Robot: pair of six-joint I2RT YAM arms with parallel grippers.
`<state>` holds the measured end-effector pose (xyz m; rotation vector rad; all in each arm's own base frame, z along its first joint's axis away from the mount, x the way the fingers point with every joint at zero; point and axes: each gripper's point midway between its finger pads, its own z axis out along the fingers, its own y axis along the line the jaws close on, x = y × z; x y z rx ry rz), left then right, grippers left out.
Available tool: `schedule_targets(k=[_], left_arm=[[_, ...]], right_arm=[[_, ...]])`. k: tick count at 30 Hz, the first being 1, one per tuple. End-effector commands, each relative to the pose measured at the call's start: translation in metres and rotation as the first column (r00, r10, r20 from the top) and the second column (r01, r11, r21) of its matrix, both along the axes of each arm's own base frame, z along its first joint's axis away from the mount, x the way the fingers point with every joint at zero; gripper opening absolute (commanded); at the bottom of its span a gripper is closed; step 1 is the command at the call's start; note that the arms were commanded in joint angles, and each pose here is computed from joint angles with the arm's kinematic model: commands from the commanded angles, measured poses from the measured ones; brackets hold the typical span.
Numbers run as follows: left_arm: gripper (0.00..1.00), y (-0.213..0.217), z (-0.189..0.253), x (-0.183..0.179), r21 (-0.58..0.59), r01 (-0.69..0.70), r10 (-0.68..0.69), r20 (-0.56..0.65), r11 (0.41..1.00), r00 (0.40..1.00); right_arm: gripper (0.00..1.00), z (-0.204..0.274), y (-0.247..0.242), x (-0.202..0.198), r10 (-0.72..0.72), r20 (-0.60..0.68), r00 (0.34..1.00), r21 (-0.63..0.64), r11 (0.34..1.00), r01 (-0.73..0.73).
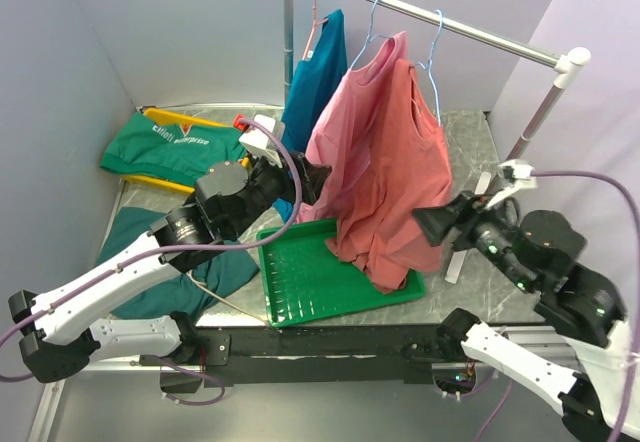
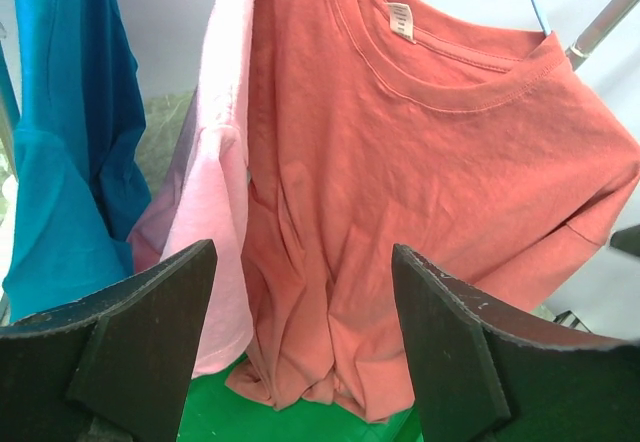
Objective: Place the t-shirt on the hanger
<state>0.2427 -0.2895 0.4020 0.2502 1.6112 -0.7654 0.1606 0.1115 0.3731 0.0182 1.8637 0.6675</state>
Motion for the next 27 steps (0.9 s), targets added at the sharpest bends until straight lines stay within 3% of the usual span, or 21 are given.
schedule_targets(k=[1, 7, 11, 15, 22, 27], left_arm=[[0.77, 0.005, 0.01, -0.004, -0.041, 0.012, -0.012, 0.006, 0.999, 1.0], [0.77, 0.005, 0.005, -0.003, -0.032, 0.012, -0.012, -0.005, 0.999, 1.0], [0.78, 0.005, 0.0, -0.002, -0.022, 0.007, -0.007, -0.016, 1.0, 1.0], [0.78, 0.009, -0.017, -0.001, -0.011, -0.003, 0.003, -0.044, 1.0, 0.999], [0.78, 0.021, -0.034, -0.001, -0.016, -0.02, 0.019, -0.075, 1.0, 0.997], [0.78, 0.022, -0.039, 0.0, -0.018, -0.015, 0.013, -0.086, 1.0, 0.996]], right_arm=[[0.77, -0.035, 0.06, 0.001, 0.211, -0.086, 0.974, 0.09, 0.975, -0.203], [0.77, -0.092, 0.09, 0.008, 0.153, -0.161, 0.975, 0.011, 0.988, -0.153], [0.81, -0.139, 0.091, 0.028, -0.055, -0.187, 0.981, -0.227, 0.974, 0.012], [0.9, -0.207, 0.097, 0.039, -0.188, -0.262, 0.947, -0.442, 0.895, 0.056], [0.94, -0.233, 0.11, 0.038, -0.246, -0.218, 0.944, -0.56, 0.824, 0.085], [0.98, -0.259, 0.123, 0.028, -0.238, -0.279, 0.93, -0.575, 0.817, 0.037]])
